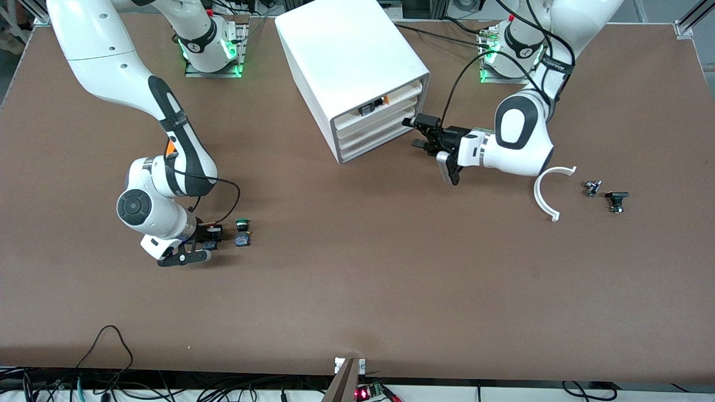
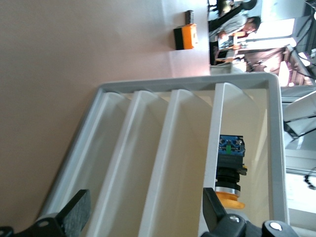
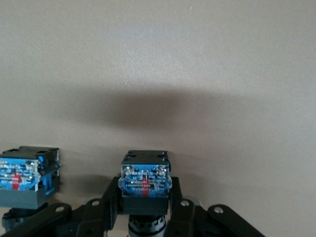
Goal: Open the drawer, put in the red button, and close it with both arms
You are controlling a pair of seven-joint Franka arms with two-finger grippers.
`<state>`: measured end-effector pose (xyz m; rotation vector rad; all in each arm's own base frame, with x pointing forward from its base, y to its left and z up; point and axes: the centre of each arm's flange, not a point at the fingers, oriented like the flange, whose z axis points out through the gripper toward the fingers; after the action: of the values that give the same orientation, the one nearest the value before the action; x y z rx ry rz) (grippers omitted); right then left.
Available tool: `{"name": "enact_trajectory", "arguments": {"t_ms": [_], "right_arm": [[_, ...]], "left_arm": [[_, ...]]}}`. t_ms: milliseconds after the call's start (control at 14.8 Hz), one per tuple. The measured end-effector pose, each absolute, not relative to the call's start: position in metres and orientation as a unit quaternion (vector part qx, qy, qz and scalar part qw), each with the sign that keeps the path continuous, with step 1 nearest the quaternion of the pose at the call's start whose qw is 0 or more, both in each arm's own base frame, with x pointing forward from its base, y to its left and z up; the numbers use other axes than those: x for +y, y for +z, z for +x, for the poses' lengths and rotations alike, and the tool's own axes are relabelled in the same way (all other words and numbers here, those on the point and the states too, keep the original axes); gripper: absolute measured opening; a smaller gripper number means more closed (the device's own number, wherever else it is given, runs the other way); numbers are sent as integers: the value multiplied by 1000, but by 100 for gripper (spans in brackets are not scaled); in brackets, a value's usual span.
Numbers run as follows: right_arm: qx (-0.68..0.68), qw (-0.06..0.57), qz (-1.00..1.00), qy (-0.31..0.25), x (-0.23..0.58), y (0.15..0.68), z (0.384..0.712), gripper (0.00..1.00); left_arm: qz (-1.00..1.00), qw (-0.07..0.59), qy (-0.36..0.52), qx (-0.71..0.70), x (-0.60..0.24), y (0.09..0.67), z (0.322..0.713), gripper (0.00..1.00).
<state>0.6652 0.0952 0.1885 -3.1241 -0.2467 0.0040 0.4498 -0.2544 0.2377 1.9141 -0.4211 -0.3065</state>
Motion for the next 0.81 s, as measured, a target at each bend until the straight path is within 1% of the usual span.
{"name": "enact_trajectory", "arguments": {"t_ms": [203, 270, 338, 473, 541, 608, 676, 811], "right_arm": [[-78, 4, -997, -15, 95, 204, 676, 43], [-78, 4, -997, -17, 95, 210, 680, 43], [-78, 3, -997, -15, 95, 217, 684, 43], [-83, -3, -997, -7, 95, 237, 694, 43], [-85, -8, -996, -7, 95, 249, 699, 43], [-87, -11, -996, -8, 95, 263, 705, 43], [-87, -13, -996, -9, 95, 277, 709, 43], [-86, -14, -996, -6, 95, 299, 714, 43]], "left_arm": [[800, 561, -137, -166, -257, 220, 432, 97], [795, 568, -137, -160, -260, 215, 428, 93], [790, 577, -136, -154, -263, 211, 422, 93], [779, 593, -136, -149, -274, 201, 407, 89], [776, 598, -135, -151, -277, 196, 400, 84], [773, 600, -133, -155, -279, 192, 396, 84], [772, 602, -128, -162, -278, 188, 394, 76], [768, 605, -123, -172, -277, 180, 391, 55]]}}
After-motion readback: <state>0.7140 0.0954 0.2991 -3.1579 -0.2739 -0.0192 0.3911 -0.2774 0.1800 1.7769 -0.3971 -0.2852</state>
